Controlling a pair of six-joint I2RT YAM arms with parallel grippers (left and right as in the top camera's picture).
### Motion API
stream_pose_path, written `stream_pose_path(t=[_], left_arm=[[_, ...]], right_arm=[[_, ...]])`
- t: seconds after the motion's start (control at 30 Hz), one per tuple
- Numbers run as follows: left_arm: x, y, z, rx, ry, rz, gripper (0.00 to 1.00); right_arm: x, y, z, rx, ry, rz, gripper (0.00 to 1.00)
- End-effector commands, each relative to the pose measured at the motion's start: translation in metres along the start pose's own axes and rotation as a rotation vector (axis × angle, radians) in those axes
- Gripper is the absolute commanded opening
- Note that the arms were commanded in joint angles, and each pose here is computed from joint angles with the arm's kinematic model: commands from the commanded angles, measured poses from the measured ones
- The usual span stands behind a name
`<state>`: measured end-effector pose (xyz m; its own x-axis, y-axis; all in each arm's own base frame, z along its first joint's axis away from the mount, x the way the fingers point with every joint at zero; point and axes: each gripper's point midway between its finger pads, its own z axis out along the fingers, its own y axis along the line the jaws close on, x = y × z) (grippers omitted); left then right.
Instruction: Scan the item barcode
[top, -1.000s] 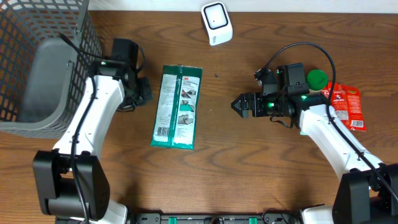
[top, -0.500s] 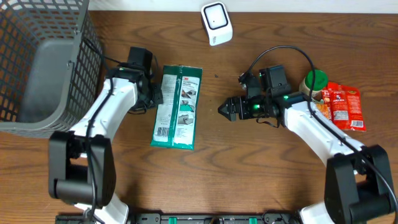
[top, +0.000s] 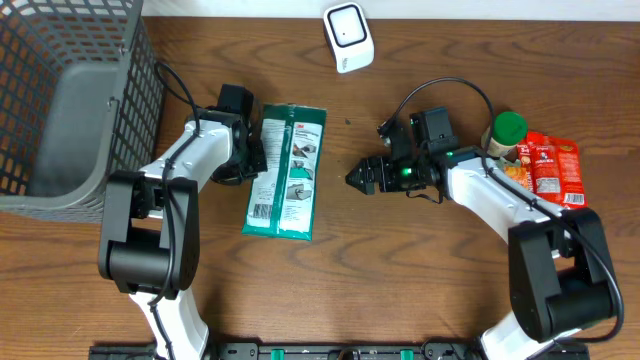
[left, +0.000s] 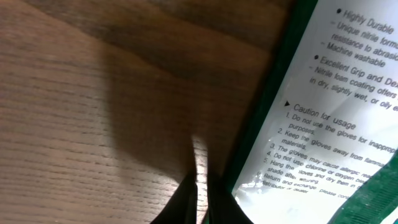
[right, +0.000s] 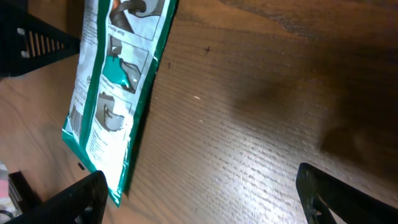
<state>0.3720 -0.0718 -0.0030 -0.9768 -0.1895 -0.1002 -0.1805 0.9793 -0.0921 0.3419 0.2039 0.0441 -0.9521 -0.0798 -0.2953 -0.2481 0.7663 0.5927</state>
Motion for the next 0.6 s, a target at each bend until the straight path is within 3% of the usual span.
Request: stream_pose_path(t=[0.0,0.57], left_arm=[[0.022,-0.009,0.024,0.025,0.098,0.021,0.10],[0.054,-0.071,0.028,0.063,0.116,0.198,0.14]], right_arm=[[0.001,0.010,0.009,-0.064,0.024,0.015,0.91],[0.005,0.010,0.015,-0.090,0.043,0.042,0.80]])
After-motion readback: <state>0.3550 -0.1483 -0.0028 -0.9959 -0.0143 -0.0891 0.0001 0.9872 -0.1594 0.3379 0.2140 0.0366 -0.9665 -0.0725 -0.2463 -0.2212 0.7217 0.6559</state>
